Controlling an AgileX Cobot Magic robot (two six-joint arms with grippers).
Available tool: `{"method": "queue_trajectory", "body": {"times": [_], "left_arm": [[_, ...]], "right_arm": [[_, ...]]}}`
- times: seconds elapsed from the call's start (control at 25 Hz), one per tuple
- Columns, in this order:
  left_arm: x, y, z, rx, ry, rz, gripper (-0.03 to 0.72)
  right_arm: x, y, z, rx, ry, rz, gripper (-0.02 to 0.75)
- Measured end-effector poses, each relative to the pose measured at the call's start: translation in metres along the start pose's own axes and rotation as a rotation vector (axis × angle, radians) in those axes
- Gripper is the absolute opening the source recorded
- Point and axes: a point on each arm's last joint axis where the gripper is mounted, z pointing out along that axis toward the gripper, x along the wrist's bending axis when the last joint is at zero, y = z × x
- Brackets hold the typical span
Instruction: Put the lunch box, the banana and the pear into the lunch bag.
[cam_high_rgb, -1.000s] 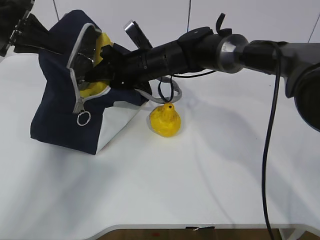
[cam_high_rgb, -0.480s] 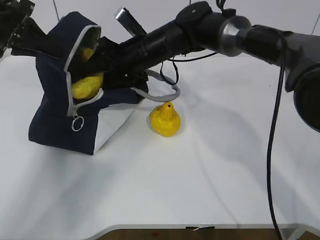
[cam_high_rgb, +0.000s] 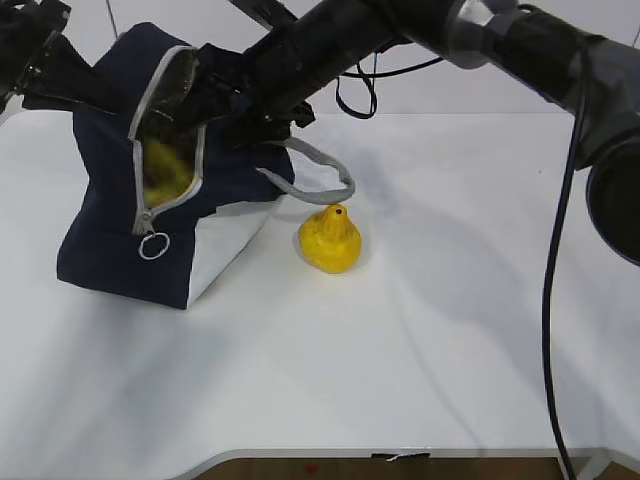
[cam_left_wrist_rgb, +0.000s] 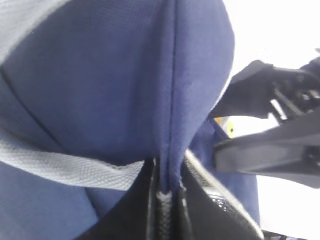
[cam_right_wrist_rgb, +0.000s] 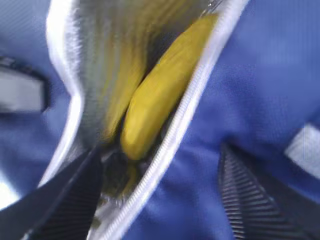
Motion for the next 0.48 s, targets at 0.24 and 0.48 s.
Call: {"method": "queue_trajectory", "body": {"times": [0.24,0.48], "left_arm": [[0.0,0.001,0.0,-0.008,0.004,0.002,0.017],[0.004,-0.001,0.0,0.01,0.04,0.021,0.016]], "right_arm": [[0.002,0.001,0.001,-0.01,-0.001,-0.001,0.568],[0.013,0.006,-0.017,0.029,-0.071,-0.085,0.573]]}}
